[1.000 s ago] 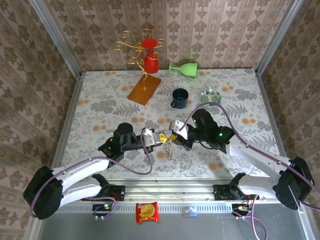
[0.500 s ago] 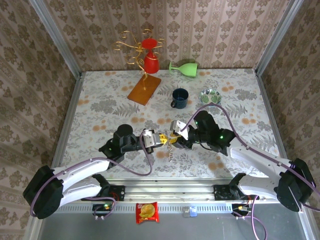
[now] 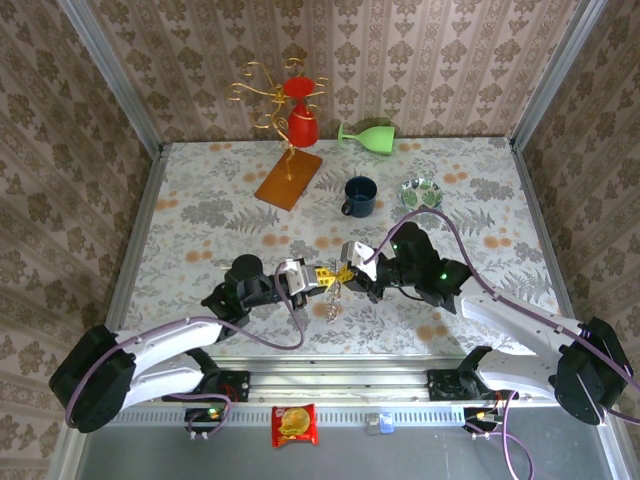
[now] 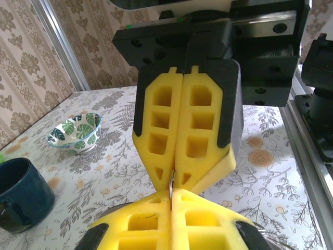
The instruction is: Put the keys on the keyring
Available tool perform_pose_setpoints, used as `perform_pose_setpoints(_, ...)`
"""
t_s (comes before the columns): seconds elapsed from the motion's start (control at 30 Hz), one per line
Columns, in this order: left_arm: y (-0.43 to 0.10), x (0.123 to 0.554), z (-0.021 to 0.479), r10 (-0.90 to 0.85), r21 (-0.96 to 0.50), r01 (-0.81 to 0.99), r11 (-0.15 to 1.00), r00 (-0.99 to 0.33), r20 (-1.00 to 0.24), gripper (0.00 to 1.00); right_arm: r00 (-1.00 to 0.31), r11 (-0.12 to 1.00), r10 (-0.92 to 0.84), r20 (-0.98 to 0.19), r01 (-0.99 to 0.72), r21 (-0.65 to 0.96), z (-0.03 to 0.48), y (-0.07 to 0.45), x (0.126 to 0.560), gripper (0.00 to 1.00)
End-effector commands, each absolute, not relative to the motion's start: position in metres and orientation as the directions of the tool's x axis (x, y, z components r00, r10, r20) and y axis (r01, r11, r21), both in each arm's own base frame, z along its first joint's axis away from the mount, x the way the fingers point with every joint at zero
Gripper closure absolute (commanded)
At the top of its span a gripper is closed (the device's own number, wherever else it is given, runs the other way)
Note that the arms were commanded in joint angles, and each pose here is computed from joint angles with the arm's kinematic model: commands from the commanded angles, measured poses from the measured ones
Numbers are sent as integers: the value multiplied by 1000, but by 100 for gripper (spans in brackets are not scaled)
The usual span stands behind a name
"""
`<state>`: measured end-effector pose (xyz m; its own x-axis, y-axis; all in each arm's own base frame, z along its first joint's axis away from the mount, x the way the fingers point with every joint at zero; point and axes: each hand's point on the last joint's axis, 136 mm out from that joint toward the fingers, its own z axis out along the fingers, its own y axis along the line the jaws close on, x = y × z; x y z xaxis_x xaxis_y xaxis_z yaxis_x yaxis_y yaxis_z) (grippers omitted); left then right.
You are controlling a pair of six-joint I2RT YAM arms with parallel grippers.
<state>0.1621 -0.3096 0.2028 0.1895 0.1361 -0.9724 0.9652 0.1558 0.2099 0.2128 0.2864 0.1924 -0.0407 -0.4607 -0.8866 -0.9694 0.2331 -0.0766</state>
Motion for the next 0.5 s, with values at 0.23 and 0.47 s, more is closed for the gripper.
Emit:
perform_pose_setpoints(0.23, -309, 162, 209, 219, 296, 947, 129, 264, -939, 75, 70, 134, -605, -793, -973, -189, 203, 277, 205, 100)
perform_pose_setpoints(0.47, -312, 162, 210, 264, 327, 941, 84, 296, -918, 77, 146, 49, -696, -703, -967, -249, 205, 278, 201, 100)
